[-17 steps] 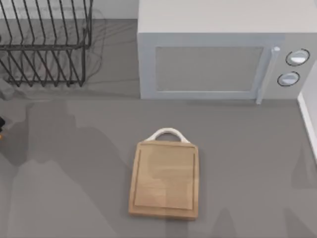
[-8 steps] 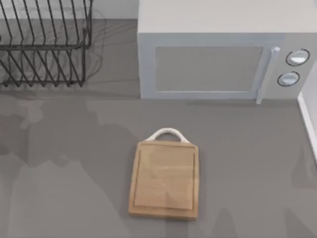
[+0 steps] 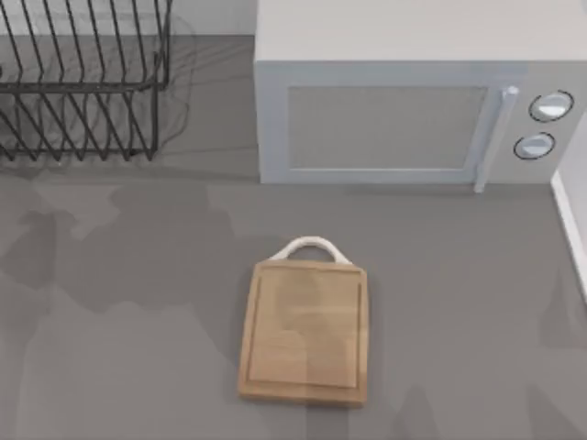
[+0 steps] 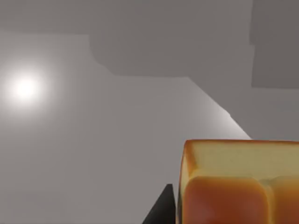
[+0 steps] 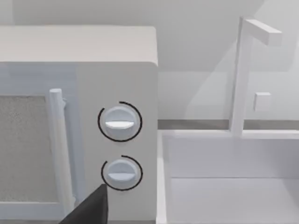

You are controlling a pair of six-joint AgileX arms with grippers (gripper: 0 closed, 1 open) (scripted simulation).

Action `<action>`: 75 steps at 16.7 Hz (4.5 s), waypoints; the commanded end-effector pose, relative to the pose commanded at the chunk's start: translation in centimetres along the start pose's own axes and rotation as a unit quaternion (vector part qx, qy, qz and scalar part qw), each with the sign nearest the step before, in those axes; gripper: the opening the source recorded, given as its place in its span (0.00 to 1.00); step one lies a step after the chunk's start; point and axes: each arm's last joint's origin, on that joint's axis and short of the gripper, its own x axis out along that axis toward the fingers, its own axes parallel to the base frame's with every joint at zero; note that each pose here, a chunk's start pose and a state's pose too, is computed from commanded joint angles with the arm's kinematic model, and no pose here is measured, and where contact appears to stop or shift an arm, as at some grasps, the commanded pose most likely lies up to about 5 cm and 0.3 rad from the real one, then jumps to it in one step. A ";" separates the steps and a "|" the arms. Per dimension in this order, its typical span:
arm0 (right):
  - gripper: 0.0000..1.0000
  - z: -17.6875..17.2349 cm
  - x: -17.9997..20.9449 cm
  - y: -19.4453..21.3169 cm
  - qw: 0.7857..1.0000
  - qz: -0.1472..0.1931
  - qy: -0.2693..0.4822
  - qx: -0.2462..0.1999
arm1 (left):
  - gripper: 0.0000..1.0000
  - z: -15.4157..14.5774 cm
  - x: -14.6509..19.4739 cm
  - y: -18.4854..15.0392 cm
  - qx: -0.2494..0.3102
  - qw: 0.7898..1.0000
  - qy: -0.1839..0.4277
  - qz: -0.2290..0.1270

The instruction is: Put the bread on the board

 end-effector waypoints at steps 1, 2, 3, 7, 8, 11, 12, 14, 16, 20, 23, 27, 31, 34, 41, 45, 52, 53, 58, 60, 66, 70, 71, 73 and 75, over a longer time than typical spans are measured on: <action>1.00 0.0 0.0 0.0 1.000 0.000 0.000 0.000 | 0.00 0.0 0.0 0.0 0.000 1.000 0.000 0.000; 1.00 0.0 0.0 0.0 1.000 0.000 0.000 0.000 | 0.00 0.1 -0.1 -0.1 0.006 1.000 -0.001 0.001; 1.00 0.0 0.0 0.0 1.000 0.000 0.000 0.000 | 0.00 0.3 -0.1 -0.2 0.018 1.000 -0.003 0.002; 1.00 0.0 0.0 0.0 1.000 0.000 0.000 0.000 | 0.00 1.9 -0.6 -1.6 0.134 0.991 -0.017 0.006; 1.00 0.0 0.0 0.0 1.000 0.000 0.000 0.000 | 0.00 2.5 -0.6 -2.2 0.177 0.984 -0.019 0.006; 1.00 0.0 0.0 0.0 1.000 0.000 0.000 0.000 | 0.00 4.6 -0.3 -4.5 0.336 0.942 -0.022 -0.002; 1.00 0.0 0.0 0.0 1.000 0.000 0.000 0.000 | 0.00 5.4 0.0 -5.5 0.394 0.919 -0.022 -0.008; 1.00 0.0 0.0 0.0 1.000 0.000 0.000 0.000 | 0.00 6.9 0.8 -7.8 0.515 0.857 -0.019 -0.025; 1.00 0.0 0.0 0.0 1.000 0.000 0.000 0.000 | 0.00 8.3 1.9 -10.4 0.633 0.772 -0.018 -0.048; 1.00 0.0 0.0 0.0 1.000 0.000 0.000 0.000 | 0.00 10.6 4.2 -16.1 0.836 0.539 -0.025 -0.099; 1.00 0.0 0.0 0.0 1.000 0.000 0.000 0.000 | 0.00 12.0 5.7 -20.4 0.937 0.324 -0.040 -0.124; 1.00 0.0 0.0 0.0 1.000 0.000 0.000 0.000 | 0.00 13.5 6.4 -25.8 0.991 0.027 -0.058 -0.119; 1.00 0.0 0.0 0.0 1.000 0.000 0.000 0.000 | 0.00 14.8 5.6 -30.2 0.970 -0.223 -0.049 -0.077; 1.00 0.0 0.0 0.0 1.000 0.000 0.000 0.000 | 0.00 15.6 4.3 -32.5 0.935 -0.352 -0.026 -0.042; 1.00 0.0 0.0 0.0 1.000 0.000 0.000 0.000 | 0.00 16.1 3.1 -34.1 0.903 -0.429 0.001 -0.013; 1.00 0.0 0.0 0.0 1.000 0.000 0.000 0.000 | 0.00 16.1 3.4 -33.9 0.904 -0.427 -0.001 -0.016; 1.00 0.0 0.0 0.0 1.000 0.000 0.000 0.000 | 0.00 16.1 5.3 -34.0 0.904 -0.427 -0.001 -0.016; 1.00 0.0 0.0 0.0 1.000 0.000 0.000 0.000 | 0.00 16.0 5.6 -34.0 0.904 -0.427 -0.002 -0.017; 1.00 0.0 0.0 0.0 1.000 0.000 0.000 0.000 | 0.00 16.1 6.6 -34.1 0.903 -0.429 0.002 -0.008; 1.00 0.0 0.0 0.0 1.000 0.000 0.000 0.000 | 0.00 16.1 7.1 -34.1 0.903 -0.429 0.003 -0.008; 1.00 0.0 0.0 0.0 1.000 0.000 0.000 0.000 | 0.08 16.0 7.6 -34.1 0.903 -0.429 0.001 -0.013; 1.00 0.0 0.0 0.0 1.000 0.000 0.000 0.000 | 0.38 16.0 7.6 -34.1 0.903 -0.429 0.001 -0.013; 1.00 0.0 0.0 0.0 1.000 0.000 0.000 0.000 | 0.45 16.0 7.6 -34.1 0.903 -0.429 0.001 -0.013; 1.00 0.0 0.0 0.0 1.000 0.000 0.000 0.000 | 0.60 16.0 7.6 -34.1 0.903 -0.429 0.001 -0.013; 1.00 0.0 0.0 0.0 1.000 0.000 0.000 0.000 | 0.75 16.0 7.6 -34.1 0.903 -0.429 0.001 -0.013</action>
